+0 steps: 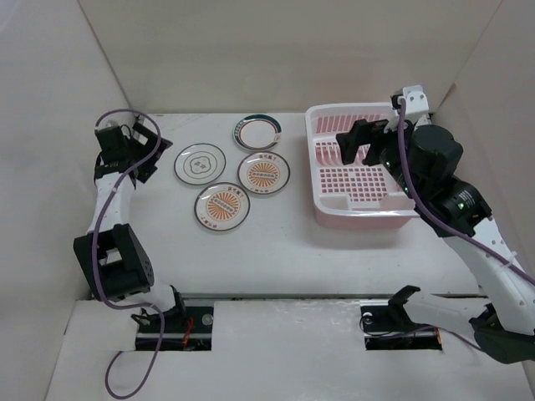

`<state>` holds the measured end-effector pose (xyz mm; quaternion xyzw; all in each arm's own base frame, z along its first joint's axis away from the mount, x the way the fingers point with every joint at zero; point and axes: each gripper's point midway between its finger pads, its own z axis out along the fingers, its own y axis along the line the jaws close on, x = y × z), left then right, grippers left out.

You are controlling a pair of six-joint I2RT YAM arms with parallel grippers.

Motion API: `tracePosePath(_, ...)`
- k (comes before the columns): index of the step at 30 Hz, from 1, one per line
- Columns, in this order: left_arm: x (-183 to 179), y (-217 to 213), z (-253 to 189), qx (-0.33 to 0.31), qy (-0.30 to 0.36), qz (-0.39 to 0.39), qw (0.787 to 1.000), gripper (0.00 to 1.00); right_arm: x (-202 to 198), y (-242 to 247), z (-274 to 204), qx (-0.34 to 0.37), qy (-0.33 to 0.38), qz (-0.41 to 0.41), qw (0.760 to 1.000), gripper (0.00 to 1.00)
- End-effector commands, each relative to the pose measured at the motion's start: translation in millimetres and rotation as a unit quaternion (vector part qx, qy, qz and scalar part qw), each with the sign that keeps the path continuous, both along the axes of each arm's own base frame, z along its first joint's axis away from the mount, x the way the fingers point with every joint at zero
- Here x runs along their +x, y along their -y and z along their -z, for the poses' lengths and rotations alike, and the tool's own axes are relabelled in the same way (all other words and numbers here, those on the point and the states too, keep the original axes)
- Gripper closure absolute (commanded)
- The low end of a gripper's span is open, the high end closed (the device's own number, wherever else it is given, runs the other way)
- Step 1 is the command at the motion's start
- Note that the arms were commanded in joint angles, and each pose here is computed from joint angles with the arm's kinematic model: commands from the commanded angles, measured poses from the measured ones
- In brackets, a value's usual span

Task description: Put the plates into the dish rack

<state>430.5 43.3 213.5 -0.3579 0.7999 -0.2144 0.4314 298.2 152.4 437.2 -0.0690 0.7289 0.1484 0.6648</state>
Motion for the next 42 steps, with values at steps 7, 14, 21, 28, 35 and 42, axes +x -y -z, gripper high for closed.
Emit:
tracePosePath(7,-6.7,24.3,46.1,-0.107,-0.019,0.029,0.994,0.0,-14.9,-6.2,-23.9,0.011,0.046,-0.029,0.998,0.0)
tracePosePath(14,-8.8,14.9,107.0,-0.116,-0.071,-0.014,0.991,0.0,-21.8,-6.4,-34.4,0.018,0.063,-0.043,0.997,0.0)
tracePosePath(21,0.6,20.8,147.9,-0.113,-0.098,-0.019,0.989,0.0,-29.3,-8.0,-35.5,0.016,0.069,-0.053,0.996,0.0)
tracePosePath(28,19.3,17.0,151.0,-0.123,-0.068,-0.029,0.99,0.07,-27.3,-12.3,-34.6,0.008,0.072,-0.057,0.996,0.0)
tracePosePath(35,32.9,21.9,162.2,-0.156,-0.054,-0.026,0.986,0.27,-22.4,-20.0,-34.1,0.005,0.067,-0.062,0.996,0.0)
tracePosePath(42,40.8,23.3,174.9,-0.172,-0.052,-0.026,0.983,0.45,-18.0,-23.0,-32.6,-0.002,0.065,-0.062,0.996,0.0)
